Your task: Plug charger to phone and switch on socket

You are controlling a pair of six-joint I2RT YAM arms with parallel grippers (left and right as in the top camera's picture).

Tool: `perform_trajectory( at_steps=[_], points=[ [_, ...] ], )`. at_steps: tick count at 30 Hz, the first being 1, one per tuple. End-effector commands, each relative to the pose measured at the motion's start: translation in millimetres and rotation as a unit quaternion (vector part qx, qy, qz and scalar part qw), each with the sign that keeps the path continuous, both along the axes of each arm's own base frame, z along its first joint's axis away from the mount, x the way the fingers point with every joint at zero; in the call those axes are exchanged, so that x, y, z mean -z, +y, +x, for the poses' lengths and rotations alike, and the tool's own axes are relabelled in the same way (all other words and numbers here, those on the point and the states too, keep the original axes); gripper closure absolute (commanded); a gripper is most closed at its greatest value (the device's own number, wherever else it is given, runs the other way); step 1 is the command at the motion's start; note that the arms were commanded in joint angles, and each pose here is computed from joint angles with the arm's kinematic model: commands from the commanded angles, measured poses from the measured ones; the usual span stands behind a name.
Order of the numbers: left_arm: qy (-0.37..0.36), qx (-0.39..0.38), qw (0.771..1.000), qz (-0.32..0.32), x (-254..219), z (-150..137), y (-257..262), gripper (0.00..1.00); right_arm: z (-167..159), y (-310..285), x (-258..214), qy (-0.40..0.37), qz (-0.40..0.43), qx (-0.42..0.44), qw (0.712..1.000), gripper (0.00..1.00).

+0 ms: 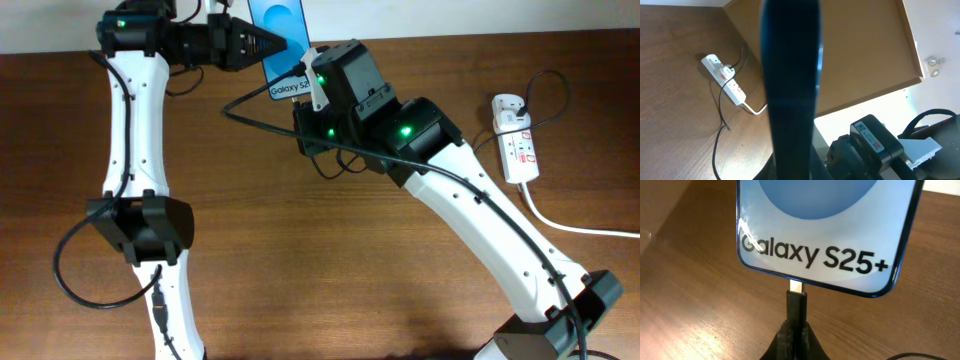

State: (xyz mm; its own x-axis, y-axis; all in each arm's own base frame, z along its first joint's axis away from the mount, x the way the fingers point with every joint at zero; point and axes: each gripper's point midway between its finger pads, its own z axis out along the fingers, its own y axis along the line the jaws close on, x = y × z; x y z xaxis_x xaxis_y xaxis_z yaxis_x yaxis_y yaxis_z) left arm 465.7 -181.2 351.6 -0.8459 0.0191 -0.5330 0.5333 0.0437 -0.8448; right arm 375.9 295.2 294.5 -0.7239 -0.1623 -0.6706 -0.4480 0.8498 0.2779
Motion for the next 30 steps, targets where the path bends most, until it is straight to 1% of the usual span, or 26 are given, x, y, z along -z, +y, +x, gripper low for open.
perform_trajectory(
  at_steps=[1, 30],
  points=[
    [-0.008, 0.014, 1.0, -0.025, -13.0, -6.5, 0.4, 1.0, -3.7, 0.3, -17.6, -0.017, 0.014, -0.006, 1.0, 0.96],
    [-0.008, 0.01, 1.0, -0.014, -9.2, -5.2, -1.7, 1.0, 17.1, -4.3, -33.7, -0.07, 0.015, 0.029, 0.997, 0.96]
  ],
)
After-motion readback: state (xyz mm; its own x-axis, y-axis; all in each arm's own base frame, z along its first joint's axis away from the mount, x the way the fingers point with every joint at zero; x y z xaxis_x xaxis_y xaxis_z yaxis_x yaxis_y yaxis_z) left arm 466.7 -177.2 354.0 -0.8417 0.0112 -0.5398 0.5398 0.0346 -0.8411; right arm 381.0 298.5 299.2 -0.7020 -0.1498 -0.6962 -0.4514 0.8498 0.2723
